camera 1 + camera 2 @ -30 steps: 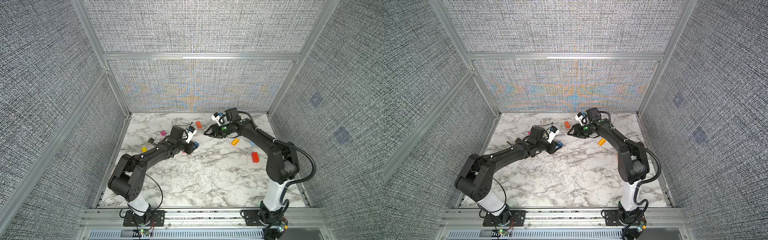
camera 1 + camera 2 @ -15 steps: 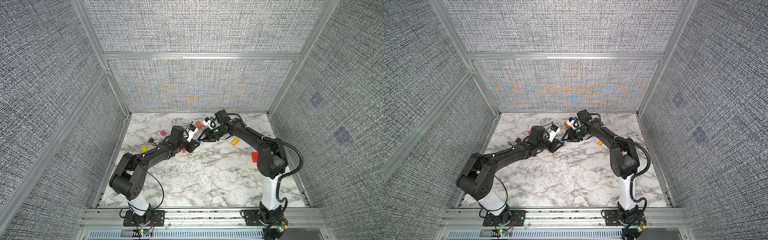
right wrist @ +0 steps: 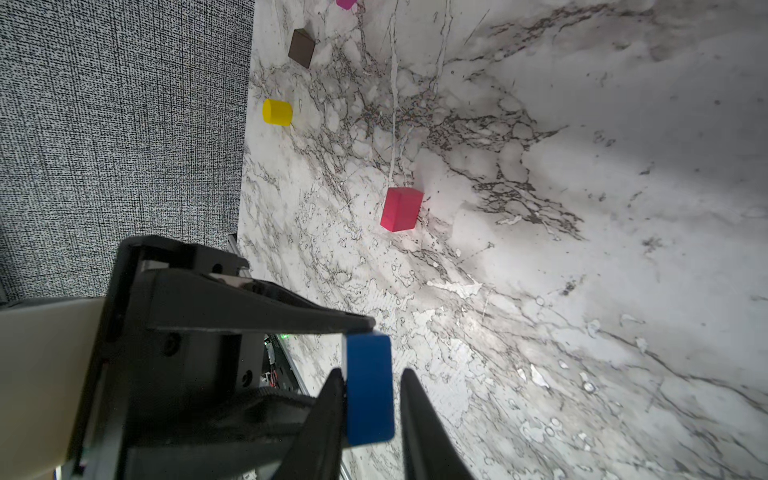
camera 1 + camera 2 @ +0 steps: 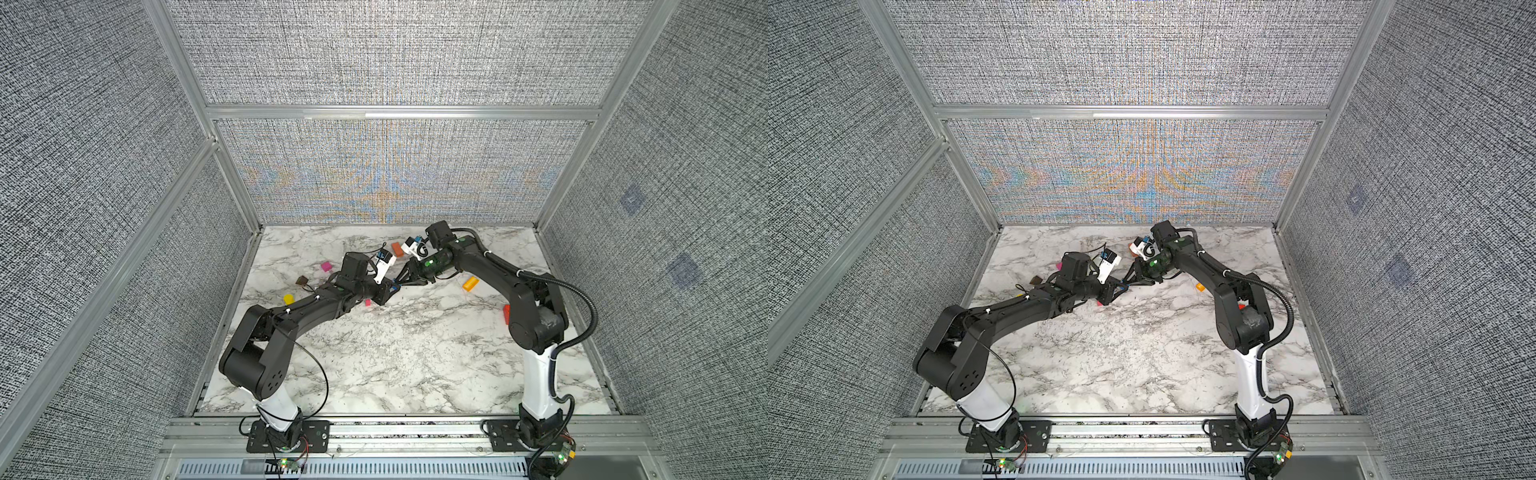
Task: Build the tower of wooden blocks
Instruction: 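Open the left gripper and pull back while the right gripper carries the cube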
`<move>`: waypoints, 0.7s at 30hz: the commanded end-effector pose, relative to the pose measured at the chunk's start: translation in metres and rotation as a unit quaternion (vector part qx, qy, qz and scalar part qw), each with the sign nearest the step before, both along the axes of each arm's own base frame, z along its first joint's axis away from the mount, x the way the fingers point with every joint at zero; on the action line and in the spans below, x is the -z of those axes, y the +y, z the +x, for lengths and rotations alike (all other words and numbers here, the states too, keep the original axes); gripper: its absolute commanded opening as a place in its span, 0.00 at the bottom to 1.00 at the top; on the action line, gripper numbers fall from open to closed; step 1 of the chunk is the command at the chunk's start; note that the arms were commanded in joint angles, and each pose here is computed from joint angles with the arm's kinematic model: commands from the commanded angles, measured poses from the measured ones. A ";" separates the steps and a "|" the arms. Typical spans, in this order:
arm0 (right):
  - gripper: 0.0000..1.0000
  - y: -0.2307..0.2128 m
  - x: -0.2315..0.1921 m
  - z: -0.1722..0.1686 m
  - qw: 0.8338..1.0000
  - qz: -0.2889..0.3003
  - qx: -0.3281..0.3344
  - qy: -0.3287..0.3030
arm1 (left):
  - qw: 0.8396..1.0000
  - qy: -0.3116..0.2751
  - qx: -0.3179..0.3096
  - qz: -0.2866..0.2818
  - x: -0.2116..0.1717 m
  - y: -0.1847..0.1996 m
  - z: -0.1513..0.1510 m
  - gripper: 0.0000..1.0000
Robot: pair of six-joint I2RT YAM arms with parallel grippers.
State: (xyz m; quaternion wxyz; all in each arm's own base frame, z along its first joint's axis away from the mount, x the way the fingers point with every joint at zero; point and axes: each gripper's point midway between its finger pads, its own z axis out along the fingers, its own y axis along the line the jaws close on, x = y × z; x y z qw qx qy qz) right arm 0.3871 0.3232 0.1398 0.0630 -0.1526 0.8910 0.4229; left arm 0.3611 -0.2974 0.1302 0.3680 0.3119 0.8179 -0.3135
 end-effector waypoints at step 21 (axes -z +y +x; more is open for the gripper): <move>0.03 -0.011 -0.010 0.010 0.984 -0.102 0.110 -0.098 | 0.953 -0.032 -0.296 0.058 -0.011 0.102 0.021 0.99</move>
